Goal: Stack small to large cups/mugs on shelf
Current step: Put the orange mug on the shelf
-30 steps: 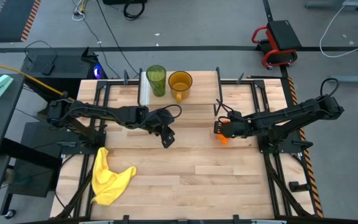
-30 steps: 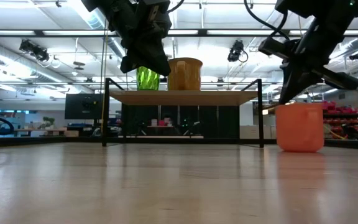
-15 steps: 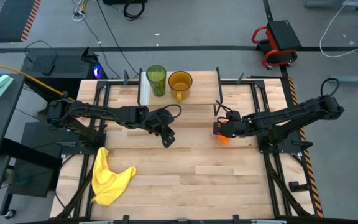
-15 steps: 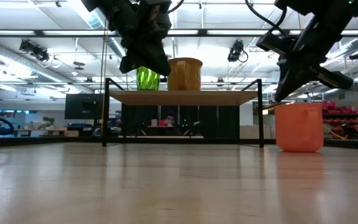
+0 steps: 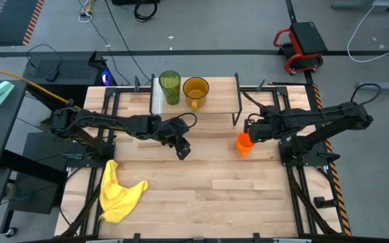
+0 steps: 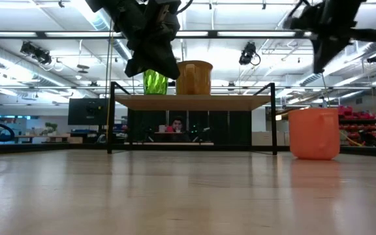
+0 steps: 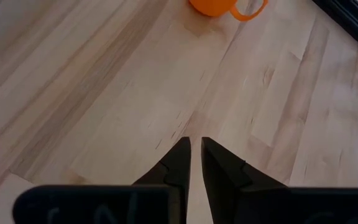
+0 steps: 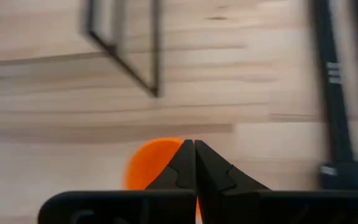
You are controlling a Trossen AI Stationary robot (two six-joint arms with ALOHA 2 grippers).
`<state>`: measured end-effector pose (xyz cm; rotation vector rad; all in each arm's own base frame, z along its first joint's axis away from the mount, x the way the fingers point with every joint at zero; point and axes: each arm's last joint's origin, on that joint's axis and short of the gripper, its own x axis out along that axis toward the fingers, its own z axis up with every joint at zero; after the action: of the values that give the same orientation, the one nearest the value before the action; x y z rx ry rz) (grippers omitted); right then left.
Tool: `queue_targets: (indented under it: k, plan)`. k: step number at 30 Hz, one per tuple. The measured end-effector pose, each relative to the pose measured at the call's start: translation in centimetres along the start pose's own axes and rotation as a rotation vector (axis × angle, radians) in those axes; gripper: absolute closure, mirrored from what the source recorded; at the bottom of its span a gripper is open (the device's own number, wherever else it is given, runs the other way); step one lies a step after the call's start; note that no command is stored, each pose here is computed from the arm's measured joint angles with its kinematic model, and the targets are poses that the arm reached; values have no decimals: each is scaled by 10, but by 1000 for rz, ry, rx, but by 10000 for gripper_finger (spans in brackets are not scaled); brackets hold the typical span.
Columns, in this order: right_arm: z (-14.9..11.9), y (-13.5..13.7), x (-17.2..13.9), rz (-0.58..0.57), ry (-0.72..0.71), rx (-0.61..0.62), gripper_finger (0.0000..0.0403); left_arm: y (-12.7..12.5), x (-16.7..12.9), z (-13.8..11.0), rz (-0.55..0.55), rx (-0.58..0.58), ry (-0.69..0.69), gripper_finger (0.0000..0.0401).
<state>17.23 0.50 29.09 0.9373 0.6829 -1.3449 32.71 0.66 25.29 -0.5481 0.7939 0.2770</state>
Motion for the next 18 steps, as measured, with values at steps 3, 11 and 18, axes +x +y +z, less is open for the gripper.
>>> queue_targets:
  k: [3, 11, 18]
  plan:
    - [-2, -4, 12, -50, 30, 17, 402, 0, 0, 0, 0, 1, 0, 355]
    - [-9, -6, 54, -66, 105, 75, 402, 0, 0, 0, 0, 20, 0, 351]
    - [-11, -10, 76, -77, 164, 108, 402, -2, 0, -2, -5, 35, 4, 350]
